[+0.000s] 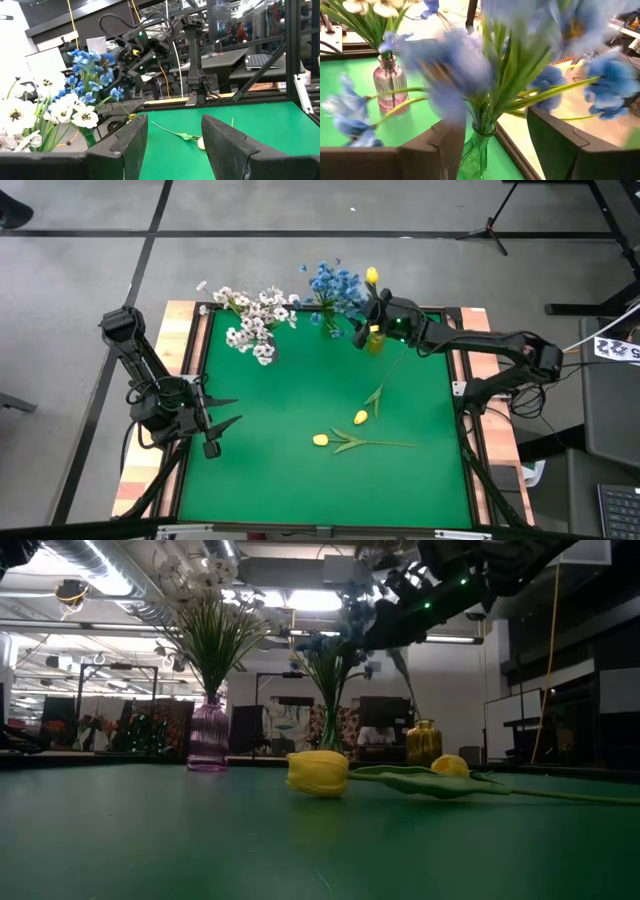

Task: Sort flowers into vase by color
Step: Put the top yellow flower into the yellow vase

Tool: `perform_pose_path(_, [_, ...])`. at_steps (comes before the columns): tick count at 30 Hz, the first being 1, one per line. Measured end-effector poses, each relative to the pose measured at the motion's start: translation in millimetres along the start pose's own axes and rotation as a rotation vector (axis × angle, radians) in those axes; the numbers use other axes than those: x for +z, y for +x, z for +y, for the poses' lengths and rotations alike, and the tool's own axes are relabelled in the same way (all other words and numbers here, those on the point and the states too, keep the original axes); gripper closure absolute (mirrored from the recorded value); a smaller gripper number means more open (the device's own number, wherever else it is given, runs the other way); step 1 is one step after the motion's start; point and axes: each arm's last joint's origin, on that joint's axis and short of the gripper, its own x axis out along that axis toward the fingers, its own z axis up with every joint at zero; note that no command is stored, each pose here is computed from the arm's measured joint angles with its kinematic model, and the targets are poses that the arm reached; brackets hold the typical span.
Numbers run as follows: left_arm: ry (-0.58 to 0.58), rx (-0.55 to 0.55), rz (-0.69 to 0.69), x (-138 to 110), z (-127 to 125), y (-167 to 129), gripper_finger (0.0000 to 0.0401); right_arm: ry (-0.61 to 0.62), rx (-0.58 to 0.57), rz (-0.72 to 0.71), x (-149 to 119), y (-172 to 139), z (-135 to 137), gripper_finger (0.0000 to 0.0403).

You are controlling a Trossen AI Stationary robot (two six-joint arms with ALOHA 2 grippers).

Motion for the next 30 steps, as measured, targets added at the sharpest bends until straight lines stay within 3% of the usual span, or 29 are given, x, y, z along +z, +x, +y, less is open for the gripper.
perform_pose_path(16, [-0.012, 0.0, 0.0, 0.0, 0.0, 0.0, 0.0219, -0.005, -0.049, -0.088, 13.9, -8.2, 3.4, 0.0202])
perform_pose_path(30, [0.016, -0.004, 0.005, -2.8, -2.4, 0.0, 0.0219, -0.017, -0.076, -0.168, 19.8, -5.4, 2.5, 0.0392])
